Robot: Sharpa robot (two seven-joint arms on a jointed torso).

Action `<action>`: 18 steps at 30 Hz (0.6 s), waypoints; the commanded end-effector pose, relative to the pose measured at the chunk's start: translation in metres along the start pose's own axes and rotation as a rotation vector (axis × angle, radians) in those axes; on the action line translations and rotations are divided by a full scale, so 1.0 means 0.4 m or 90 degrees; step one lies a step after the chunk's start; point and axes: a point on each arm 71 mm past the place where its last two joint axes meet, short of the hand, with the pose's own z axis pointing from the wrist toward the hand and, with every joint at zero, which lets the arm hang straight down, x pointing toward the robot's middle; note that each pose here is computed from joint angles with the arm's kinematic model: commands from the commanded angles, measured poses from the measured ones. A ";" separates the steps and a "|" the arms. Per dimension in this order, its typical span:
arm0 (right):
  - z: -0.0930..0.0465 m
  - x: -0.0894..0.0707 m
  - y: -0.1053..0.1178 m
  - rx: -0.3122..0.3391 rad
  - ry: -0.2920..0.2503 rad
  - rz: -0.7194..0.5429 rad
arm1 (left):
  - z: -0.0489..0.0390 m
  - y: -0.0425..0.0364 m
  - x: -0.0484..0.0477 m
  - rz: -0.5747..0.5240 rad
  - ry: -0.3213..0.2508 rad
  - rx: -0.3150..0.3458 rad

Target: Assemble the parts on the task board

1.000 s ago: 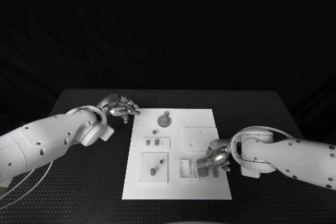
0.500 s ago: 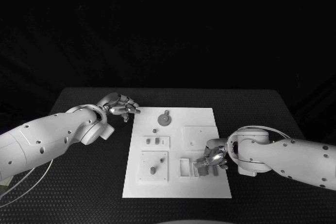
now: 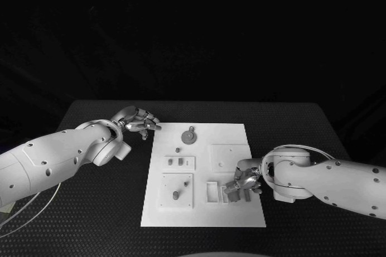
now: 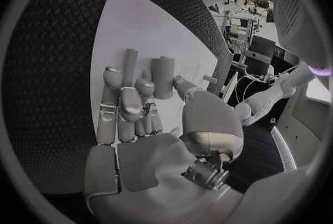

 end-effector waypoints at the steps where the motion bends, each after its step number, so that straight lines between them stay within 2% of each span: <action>1: -0.007 0.003 -0.006 -0.001 -0.021 0.009 | 0.000 -0.004 0.004 -0.002 0.008 0.005; 12: -0.049 -0.048 0.022 -0.030 -0.043 0.077 | 0.001 -0.005 0.006 -0.002 0.009 0.005; 18: -0.047 -0.048 0.040 -0.045 -0.013 0.134 | 0.002 -0.005 0.006 -0.002 0.009 0.005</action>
